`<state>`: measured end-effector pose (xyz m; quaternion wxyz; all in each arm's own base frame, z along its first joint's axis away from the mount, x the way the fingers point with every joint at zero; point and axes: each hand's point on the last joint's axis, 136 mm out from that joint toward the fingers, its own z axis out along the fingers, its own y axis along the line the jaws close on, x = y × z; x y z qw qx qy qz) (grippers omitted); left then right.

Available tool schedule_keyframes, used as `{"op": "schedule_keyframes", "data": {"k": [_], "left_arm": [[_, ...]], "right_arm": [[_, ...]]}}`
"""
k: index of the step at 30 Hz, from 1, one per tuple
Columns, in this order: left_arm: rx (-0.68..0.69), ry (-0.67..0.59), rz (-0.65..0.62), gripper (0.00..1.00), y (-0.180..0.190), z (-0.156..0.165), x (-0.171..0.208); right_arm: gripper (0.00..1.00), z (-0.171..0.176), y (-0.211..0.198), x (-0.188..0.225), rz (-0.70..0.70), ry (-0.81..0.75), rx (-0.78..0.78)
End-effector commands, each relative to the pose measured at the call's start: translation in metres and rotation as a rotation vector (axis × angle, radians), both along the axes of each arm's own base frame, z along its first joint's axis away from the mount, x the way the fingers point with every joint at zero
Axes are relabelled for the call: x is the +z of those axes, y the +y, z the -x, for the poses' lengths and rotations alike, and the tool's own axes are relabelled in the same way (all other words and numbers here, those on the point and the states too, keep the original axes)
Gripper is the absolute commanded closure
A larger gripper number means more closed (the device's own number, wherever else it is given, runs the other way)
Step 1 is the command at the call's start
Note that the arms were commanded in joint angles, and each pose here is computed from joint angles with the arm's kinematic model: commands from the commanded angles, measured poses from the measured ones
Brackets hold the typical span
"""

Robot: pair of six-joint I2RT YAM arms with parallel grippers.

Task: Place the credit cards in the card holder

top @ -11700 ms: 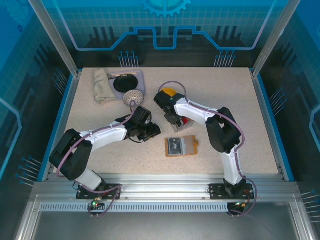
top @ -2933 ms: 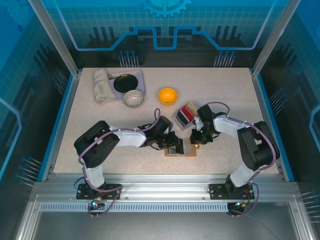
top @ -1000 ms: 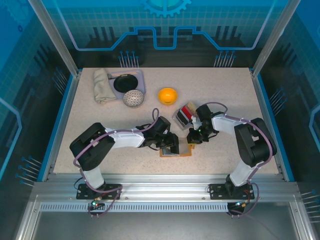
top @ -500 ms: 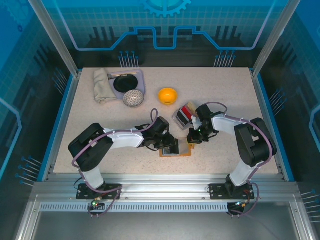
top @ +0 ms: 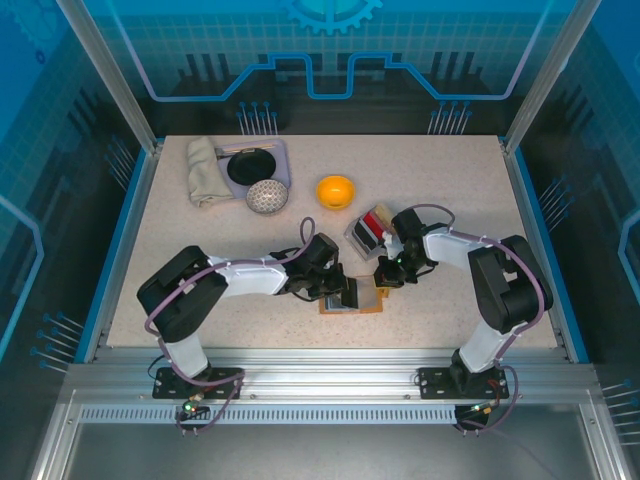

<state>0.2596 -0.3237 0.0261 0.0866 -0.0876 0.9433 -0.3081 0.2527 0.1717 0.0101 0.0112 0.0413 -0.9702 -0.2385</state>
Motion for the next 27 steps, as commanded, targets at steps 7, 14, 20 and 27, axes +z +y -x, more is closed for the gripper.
{"op": "schedule_keyframes", "data": {"k": [7, 14, 20, 27], "left_arm": [[0.049, 0.066, -0.108, 1.0, 0.023, 0.015, -0.035], [0.127, 0.071, -0.056, 1.0, 0.02, 0.011, -0.037], [0.157, 0.056, -0.057, 1.0, 0.024, 0.01, -0.039], [0.084, 0.061, -0.029, 1.0, -0.001, 0.008, -0.036]], "right_arm": [[0.99, 0.024, -0.012, -0.026, 0.088, 0.086, 0.024], [0.98, 0.025, -0.011, -0.025, 0.081, 0.088, 0.023], [0.97, 0.026, -0.011, -0.025, 0.08, 0.092, 0.023], [0.95, 0.026, -0.011, -0.024, 0.082, 0.086, 0.022]]}}
